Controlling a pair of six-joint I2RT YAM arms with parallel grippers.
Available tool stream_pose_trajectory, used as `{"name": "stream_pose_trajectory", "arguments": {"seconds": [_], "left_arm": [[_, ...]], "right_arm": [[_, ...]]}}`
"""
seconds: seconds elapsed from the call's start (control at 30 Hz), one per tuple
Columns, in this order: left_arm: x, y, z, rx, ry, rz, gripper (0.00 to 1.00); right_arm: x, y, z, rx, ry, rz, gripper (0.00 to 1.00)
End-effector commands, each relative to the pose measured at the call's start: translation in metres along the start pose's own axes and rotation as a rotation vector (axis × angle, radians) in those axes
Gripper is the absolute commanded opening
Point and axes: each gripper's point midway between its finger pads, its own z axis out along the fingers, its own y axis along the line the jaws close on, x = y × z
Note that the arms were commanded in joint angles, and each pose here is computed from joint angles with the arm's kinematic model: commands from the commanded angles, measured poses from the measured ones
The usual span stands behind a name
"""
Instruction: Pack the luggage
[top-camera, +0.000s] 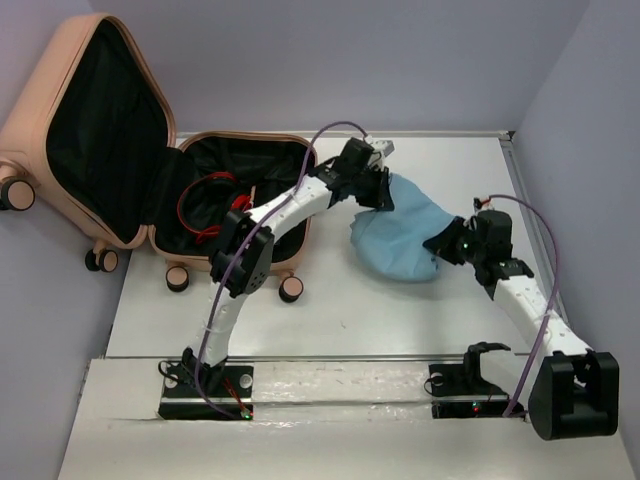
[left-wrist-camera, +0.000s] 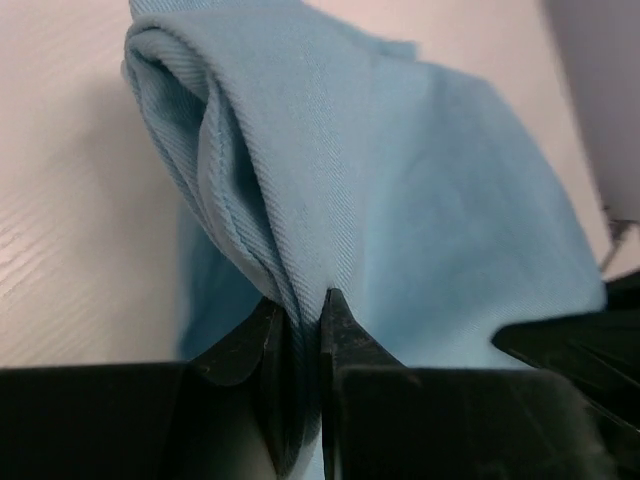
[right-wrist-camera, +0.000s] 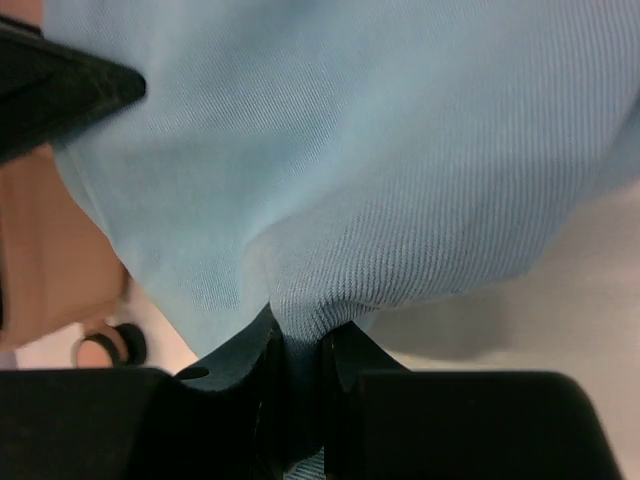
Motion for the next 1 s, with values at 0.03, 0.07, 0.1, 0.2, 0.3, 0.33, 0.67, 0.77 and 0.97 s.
{"name": "stream_pose_trajectory", "arguments": {"seconds": [0.03,0.07,0.1,0.2,0.3,0.33,0.67,0.77,0.97], "left_arm": [[-0.116,-0.088,-0.139,0.226,-0.248,0.059,0.06],[-0.136,-0.080,-0.164,0.212,-0.285,0.059,0.06],[-0.146,-0.076,-0.180,0.203,-0.308,0.057,0.06],[-0.180,-0.043,-0.244,0.147,-0.410,0.031,0.06],[-0.193,0.018,-0.305,0.033,-0.498,-0.021,0.06],[-0.194,0.027,-0.330,0.000,-0.535,-0.023,0.06],[-0.059,0.255,-0.420,-0.593,-0.625,-0.446,0.99],[-0.053,0.231,-0.453,-0.678,-0.727,-0.402,0.99],[-0.027,0.148,-0.503,-0.701,-0.910,-0.308,0.99]], "right_arm": [[-0.094,0.130,-0.020,-0.302,-0.201,-0.146,0.07],[-0.106,0.170,-0.020,-0.351,-0.218,-0.191,0.07],[-0.110,0.192,-0.019,-0.377,-0.222,-0.214,0.07],[-0.119,0.271,-0.008,-0.497,-0.202,-0.257,0.07],[-0.116,0.345,-0.012,-0.629,-0.193,-0.283,0.07],[-0.103,0.353,0.013,-0.621,-0.156,-0.285,0.07],[0.097,0.402,0.135,-0.709,0.221,-0.383,0.76],[0.120,0.382,0.146,-0.652,0.282,-0.412,1.00],[0.097,0.378,0.124,-0.596,0.232,-0.505,1.00]]}}
